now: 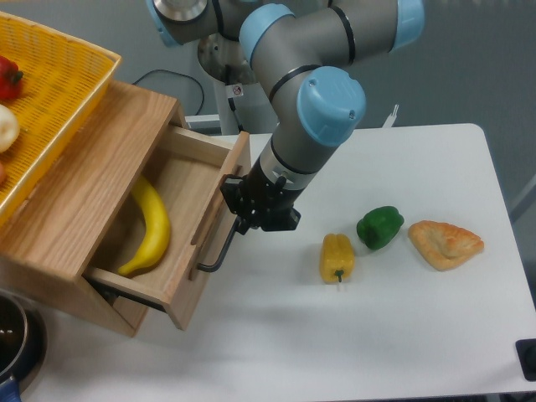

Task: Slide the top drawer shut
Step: 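Press the gripper against the open wooden drawer's front panel, then push the drawer front into the cabinet until flush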

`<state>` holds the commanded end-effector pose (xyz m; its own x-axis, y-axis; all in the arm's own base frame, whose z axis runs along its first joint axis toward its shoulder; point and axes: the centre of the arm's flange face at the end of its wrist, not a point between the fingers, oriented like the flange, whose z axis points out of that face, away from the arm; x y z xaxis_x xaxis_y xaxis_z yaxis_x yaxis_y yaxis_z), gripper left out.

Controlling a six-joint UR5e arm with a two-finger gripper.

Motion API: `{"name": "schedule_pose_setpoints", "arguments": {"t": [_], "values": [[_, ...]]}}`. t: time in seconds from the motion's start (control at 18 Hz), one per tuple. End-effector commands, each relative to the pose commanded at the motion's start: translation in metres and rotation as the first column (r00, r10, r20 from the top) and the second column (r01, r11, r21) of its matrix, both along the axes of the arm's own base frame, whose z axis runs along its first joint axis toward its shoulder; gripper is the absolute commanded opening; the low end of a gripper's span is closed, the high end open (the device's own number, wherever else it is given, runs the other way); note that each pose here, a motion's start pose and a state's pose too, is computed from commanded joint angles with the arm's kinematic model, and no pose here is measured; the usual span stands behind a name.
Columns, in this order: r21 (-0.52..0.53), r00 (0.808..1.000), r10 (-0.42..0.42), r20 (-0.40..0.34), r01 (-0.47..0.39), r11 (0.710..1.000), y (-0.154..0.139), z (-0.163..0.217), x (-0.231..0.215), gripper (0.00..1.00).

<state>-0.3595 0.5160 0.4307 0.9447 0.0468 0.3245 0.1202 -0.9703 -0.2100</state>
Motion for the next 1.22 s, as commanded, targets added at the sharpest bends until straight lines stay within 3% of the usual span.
{"name": "schedule_pose_setpoints", "arguments": {"t": [1.22], "values": [[-0.029, 1.0, 0.01, 0.022, -0.009, 1.0, 0.025, 0.001, 0.043, 0.0]]}}
